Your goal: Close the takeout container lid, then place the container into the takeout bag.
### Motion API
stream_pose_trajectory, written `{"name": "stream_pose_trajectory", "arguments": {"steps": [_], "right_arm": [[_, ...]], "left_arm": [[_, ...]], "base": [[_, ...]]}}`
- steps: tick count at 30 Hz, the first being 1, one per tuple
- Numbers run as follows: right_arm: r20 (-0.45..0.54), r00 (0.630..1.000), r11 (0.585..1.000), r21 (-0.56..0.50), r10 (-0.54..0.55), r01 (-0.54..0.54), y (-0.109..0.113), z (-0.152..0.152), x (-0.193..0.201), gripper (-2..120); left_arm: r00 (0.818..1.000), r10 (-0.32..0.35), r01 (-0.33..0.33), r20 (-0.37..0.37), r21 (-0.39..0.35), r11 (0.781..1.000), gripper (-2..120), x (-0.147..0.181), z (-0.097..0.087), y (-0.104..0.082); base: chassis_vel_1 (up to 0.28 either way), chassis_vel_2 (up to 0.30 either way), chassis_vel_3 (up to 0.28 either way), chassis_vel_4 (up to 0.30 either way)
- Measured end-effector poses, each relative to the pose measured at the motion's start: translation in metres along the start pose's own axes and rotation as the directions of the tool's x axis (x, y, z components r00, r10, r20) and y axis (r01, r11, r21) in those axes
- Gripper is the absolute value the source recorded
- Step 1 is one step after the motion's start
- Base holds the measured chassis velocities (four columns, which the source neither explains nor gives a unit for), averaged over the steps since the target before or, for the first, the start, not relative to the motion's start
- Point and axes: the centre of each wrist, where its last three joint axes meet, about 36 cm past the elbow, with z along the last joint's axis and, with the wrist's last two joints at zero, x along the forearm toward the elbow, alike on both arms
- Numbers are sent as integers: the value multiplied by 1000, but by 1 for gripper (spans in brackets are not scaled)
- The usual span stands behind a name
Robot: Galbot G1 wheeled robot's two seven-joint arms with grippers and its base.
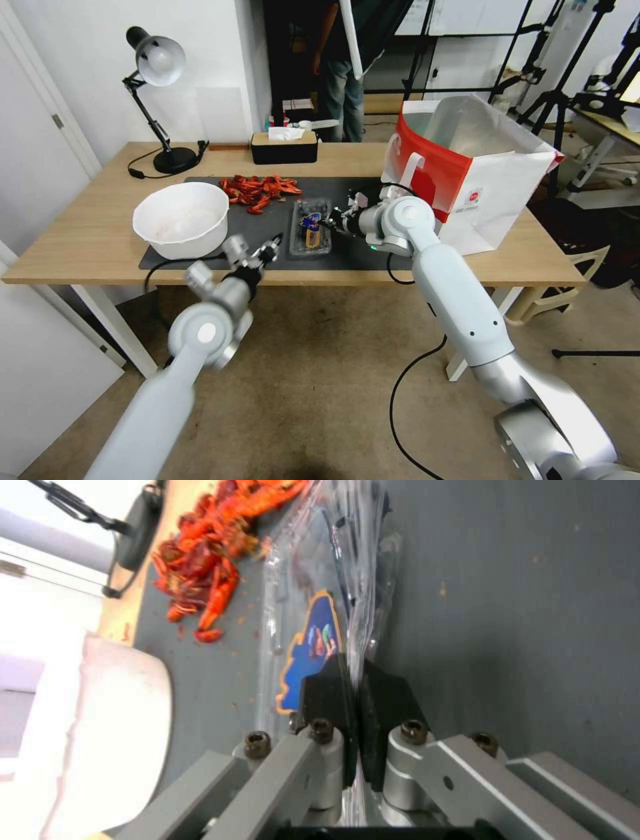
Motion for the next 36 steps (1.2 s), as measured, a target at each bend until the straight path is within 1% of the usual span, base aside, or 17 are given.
{"name": "stream_pose_trajectory", "arguments": {"steps": [2,3,6,7,10,11,14,17,20,22,24,29,30,32,33,34,36], "right_arm": [[1,1000,1000,0,-2,2,0,0,1,0],[8,1000,1000,-1,-12,12,0,-2,4,0],[22,999,999,-6,-32,32,2,-6,8,0],[22,999,999,-6,-32,32,2,-6,8,0],[34,998,998,-8,-60,60,6,-9,12,0],[34,998,998,-8,-60,60,6,-9,12,0],[50,995,996,-4,-89,89,10,-12,21,0],[66,992,994,-2,-107,107,11,-14,29,0],[112,982,988,4,-152,153,15,-20,47,0],[130,977,985,9,-169,170,17,-22,53,0],[225,946,973,50,-233,227,27,-34,86,0],[305,911,961,97,-278,260,41,-47,113,0],[360,883,954,128,-301,273,50,-56,131,0],[419,851,948,164,-317,273,56,-69,152,0],[419,851,948,164,-317,273,56,-69,152,0],[462,826,946,197,-321,258,58,-80,171,0],[475,820,946,207,-320,249,58,-84,176,0]], "left_arm": [[1000,3,-2,8,-25,1000,0,4,2,2],[999,11,-7,35,-105,994,1,19,10,6],[995,8,17,103,-235,972,15,44,28,17],[995,8,17,103,-235,972,15,44,28,17],[987,-11,68,163,-348,935,30,62,45,34],[987,-11,68,163,-348,935,30,62,45,34],[978,-29,114,205,-419,901,43,71,53,48],[975,-34,129,219,-439,889,50,73,55,53],[974,-50,145,219,-443,885,64,79,60,57],[974,-54,149,219,-444,883,65,81,62,58],[974,-70,160,217,-432,888,80,83,73,62],[973,-81,168,215,-425,889,92,87,85,64],[973,-87,171,213,-420,891,97,88,89,64],[973,-90,174,213,-417,892,99,88,93,65],[973,-90,174,213,-417,892,99,88,93,65],[972,-90,177,219,-420,890,100,88,95,66],[971,-90,178,221,-421,890,100,88,95,66]], "base": [[0,0,0,0],[0,0,0,0],[0,0,0,0],[0,0,0,0],[0,0,0,0],[0,0,0,0],[0,0,0,0],[0,0,0,0],[0,0,0,0],[0,0,0,0],[0,0,0,0],[0,0,0,0],[0,0,0,0],[0,0,0,0],[0,0,0,0],[0,0,0,0],[0,0,0,0]]}}
